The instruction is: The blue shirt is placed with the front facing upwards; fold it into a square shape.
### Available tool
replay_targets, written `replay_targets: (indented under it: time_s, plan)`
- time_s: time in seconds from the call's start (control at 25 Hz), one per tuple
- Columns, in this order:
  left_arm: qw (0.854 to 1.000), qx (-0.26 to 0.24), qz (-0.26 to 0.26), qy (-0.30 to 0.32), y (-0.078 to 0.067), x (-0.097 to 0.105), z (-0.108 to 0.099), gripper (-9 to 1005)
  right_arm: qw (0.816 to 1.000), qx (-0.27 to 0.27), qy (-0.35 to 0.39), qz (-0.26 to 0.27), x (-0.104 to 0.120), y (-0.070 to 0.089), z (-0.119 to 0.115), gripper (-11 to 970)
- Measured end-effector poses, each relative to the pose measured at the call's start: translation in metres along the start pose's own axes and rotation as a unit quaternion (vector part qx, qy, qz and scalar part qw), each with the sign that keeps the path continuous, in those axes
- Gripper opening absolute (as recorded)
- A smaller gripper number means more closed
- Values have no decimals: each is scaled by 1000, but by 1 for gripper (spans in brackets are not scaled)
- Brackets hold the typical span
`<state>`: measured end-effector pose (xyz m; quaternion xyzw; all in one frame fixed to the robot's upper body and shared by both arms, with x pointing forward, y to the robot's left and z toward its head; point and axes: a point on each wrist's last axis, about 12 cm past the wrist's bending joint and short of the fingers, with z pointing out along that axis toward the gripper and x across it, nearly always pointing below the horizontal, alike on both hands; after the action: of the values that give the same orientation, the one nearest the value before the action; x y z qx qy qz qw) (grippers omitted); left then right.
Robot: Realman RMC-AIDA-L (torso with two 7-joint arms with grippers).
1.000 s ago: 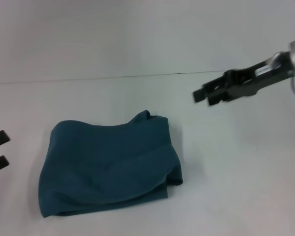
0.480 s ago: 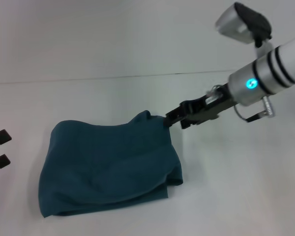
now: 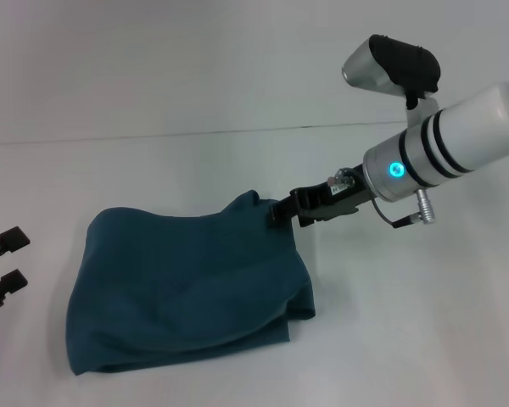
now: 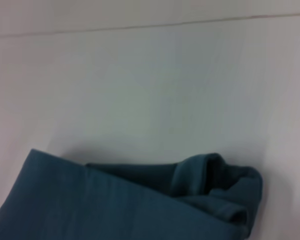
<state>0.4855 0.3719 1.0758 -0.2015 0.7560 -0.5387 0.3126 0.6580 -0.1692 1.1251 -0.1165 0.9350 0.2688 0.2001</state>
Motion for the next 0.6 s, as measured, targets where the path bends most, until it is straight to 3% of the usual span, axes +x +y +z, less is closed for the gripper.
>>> replay_targets:
  time_s: [0.6]
  plan:
    - [1000, 0, 0, -2, 3, 2, 5, 936, 1000, 10, -21, 14, 6, 1, 16, 600]
